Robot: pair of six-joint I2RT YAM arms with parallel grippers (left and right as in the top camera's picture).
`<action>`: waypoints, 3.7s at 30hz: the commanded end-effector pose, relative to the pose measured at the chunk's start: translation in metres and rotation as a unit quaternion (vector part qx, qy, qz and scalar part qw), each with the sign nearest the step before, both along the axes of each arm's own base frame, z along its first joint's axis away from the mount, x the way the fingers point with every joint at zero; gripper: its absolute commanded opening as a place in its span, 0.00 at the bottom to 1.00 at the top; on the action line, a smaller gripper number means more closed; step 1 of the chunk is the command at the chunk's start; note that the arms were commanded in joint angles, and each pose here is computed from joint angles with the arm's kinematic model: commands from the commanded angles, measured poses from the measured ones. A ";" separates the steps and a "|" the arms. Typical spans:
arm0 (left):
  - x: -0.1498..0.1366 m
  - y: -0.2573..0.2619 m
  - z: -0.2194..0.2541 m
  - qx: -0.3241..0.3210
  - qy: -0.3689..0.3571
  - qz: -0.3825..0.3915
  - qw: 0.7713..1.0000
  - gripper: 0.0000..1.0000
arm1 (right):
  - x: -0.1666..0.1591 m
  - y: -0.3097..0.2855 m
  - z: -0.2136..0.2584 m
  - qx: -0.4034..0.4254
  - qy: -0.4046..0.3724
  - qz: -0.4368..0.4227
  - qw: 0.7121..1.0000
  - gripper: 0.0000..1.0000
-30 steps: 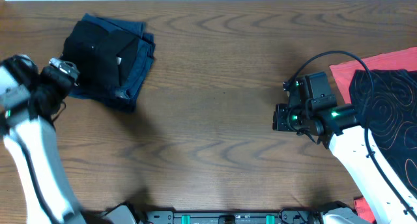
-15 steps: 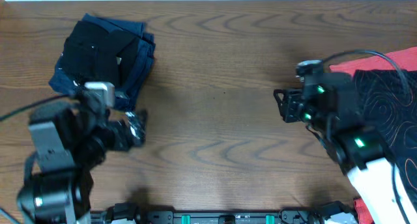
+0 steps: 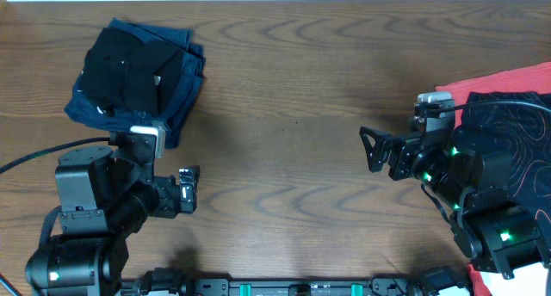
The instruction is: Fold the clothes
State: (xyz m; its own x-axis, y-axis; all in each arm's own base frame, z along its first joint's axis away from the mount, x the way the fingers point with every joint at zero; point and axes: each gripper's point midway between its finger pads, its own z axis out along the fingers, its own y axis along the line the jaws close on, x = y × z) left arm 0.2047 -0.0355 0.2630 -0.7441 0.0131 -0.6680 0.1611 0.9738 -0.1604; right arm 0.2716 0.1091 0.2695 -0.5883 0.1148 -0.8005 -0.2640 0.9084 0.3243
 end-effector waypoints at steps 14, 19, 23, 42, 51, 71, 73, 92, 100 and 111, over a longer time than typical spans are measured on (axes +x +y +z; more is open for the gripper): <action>0.000 0.001 -0.001 0.010 -0.001 -0.004 1.000 0.98 | -0.017 0.021 0.005 0.018 0.004 0.081 0.997 0.99; 0.000 0.001 -0.001 0.010 -0.001 -0.004 1.000 0.98 | -0.007 0.006 0.004 -0.008 -0.007 0.037 0.999 0.99; 0.000 0.001 -0.001 0.010 -0.001 -0.004 1.000 0.98 | 0.006 -0.009 0.016 -0.033 -0.051 -0.008 0.998 0.99; 0.000 0.001 -0.001 0.010 -0.001 -0.004 1.000 0.98 | -0.046 -0.045 -0.074 -0.045 -0.229 -0.057 0.971 0.99; 0.000 0.001 -0.001 0.010 -0.001 -0.004 1.000 0.98 | -0.035 -0.042 -0.112 -0.023 -0.248 -0.063 0.966 0.99; 0.000 0.001 -0.001 0.010 -0.001 -0.004 1.000 0.98 | -0.035 -0.041 -0.112 -0.022 -0.251 -0.063 0.966 0.99; 0.000 0.001 -0.001 0.010 -0.001 -0.004 1.000 0.98 | -0.035 -0.041 -0.116 -0.025 -0.243 -0.062 0.968 0.99; -0.014 0.017 0.025 0.041 -0.153 0.035 0.987 0.98 | -0.031 -0.040 -0.161 -0.057 -0.152 -0.053 0.985 0.99; -0.015 0.019 0.063 0.045 -0.331 0.045 0.942 0.98 | -0.031 -0.040 -0.161 -0.057 -0.152 -0.053 0.985 0.99; -0.022 0.018 0.029 0.046 -0.411 0.047 0.909 0.98 | -0.031 -0.040 -0.161 -0.057 -0.152 -0.053 0.985 0.99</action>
